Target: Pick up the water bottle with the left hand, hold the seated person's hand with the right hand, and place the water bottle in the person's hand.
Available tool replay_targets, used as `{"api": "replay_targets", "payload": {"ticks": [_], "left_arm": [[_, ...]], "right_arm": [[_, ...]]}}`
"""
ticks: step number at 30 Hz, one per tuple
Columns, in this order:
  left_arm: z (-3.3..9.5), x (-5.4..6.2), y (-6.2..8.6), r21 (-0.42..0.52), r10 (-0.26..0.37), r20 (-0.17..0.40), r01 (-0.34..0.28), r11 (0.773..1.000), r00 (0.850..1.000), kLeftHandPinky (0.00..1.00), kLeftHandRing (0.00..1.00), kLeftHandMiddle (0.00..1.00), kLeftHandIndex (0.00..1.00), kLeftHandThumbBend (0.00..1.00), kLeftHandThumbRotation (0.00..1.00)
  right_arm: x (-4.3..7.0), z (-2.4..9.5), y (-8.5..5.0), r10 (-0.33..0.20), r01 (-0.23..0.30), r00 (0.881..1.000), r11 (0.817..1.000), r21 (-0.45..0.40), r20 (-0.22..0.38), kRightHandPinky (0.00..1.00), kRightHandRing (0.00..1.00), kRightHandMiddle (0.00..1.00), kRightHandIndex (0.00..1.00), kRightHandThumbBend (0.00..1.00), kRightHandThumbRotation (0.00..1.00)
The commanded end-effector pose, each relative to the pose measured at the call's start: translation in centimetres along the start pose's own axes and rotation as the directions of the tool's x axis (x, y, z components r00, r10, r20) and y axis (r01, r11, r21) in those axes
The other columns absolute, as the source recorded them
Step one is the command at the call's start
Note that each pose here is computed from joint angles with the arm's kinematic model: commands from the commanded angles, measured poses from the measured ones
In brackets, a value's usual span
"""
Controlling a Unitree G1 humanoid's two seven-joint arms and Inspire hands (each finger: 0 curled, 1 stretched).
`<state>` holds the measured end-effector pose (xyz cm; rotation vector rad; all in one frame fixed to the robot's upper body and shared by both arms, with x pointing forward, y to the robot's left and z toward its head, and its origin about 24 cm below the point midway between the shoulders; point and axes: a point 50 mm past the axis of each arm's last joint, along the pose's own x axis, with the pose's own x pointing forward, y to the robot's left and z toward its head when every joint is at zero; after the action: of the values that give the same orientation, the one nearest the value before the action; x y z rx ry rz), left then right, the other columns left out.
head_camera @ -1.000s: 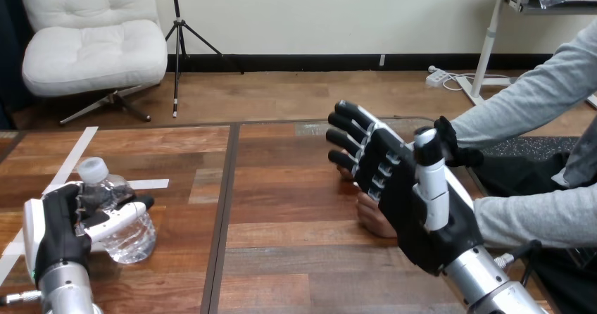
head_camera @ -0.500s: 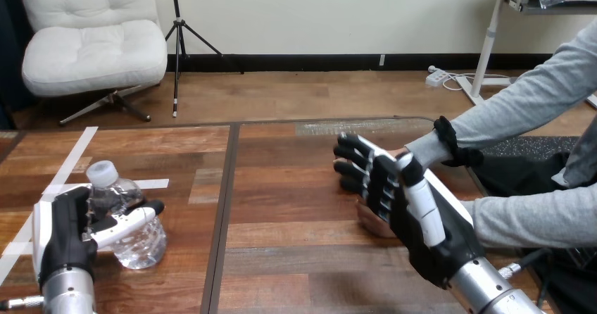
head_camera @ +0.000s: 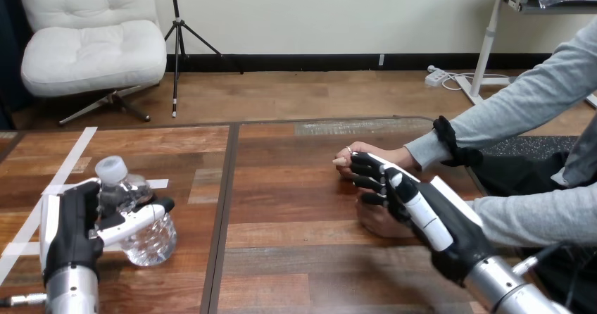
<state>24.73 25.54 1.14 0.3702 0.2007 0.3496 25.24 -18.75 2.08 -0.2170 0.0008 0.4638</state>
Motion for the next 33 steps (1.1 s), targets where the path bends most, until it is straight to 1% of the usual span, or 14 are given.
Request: {"api": "replay_targets", "payload": {"ticks": [1, 5, 6, 10, 16, 18, 26, 33], "left_arm": [[9.6, 0.3, 0.4, -0.060, 0.016, 0.385, 0.008, 0.998, 0.923, 0.29, 0.34, 0.40, 0.42, 0.77, 0.00], [9.7, 0.2, 0.4, -0.061, 0.014, 0.385, 0.010, 0.998, 0.923, 0.28, 0.34, 0.40, 0.41, 0.77, 0.00], [9.7, 0.2, 0.4, -0.062, 0.014, 0.385, 0.010, 0.998, 0.923, 0.28, 0.34, 0.40, 0.41, 0.77, 0.00], [9.8, 0.1, 0.4, -0.065, 0.015, 0.385, 0.011, 0.998, 0.923, 0.28, 0.34, 0.40, 0.41, 0.76, 0.00], [9.8, 0.0, 0.4, -0.074, 0.017, 0.392, 0.013, 0.997, 0.920, 0.28, 0.34, 0.39, 0.41, 0.75, 0.00], [9.9, 0.0, 0.5, -0.077, 0.019, 0.396, 0.013, 0.997, 0.918, 0.28, 0.34, 0.39, 0.41, 0.75, 0.00], [10.1, -0.2, 0.6, -0.076, 0.026, 0.411, 0.006, 0.997, 0.911, 0.28, 0.34, 0.39, 0.41, 0.75, 0.00], [10.3, -0.3, 0.8, -0.078, 0.028, 0.412, 0.005, 0.997, 0.911, 0.29, 0.34, 0.39, 0.41, 0.75, 0.00]], "right_arm": [[3.8, 6.2, -5.1, -0.030, 0.102, 0.965, 0.957, -0.270, 0.260, 0.87, 0.91, 0.91, 0.90, 0.88, 1.00], [4.0, 6.1, -5.8, -0.033, 0.114, 0.965, 0.946, -0.304, 0.259, 0.86, 0.90, 0.90, 0.89, 0.88, 1.00], [4.0, 6.1, -6.1, -0.037, 0.122, 0.966, 0.939, -0.321, 0.257, 0.86, 0.89, 0.89, 0.89, 0.88, 1.00], [4.1, 6.0, -6.8, -0.044, 0.137, 0.967, 0.921, -0.364, 0.250, 0.84, 0.88, 0.88, 0.88, 0.89, 1.00], [4.2, 6.0, -7.7, -0.050, 0.149, 0.968, 0.903, -0.402, 0.246, 0.82, 0.86, 0.87, 0.87, 0.90, 1.00], [4.2, 6.0, -7.9, -0.054, 0.154, 0.968, 0.899, -0.409, 0.246, 0.82, 0.86, 0.87, 0.87, 0.90, 1.00], [4.4, 6.2, -8.6, -0.064, 0.167, 0.966, 0.893, -0.418, 0.249, 0.82, 0.87, 0.87, 0.87, 0.92, 1.00], [4.5, 6.3, -9.1, -0.072, 0.180, 0.963, 0.886, -0.427, 0.258, 0.83, 0.87, 0.88, 0.87, 0.96, 1.00]]}}
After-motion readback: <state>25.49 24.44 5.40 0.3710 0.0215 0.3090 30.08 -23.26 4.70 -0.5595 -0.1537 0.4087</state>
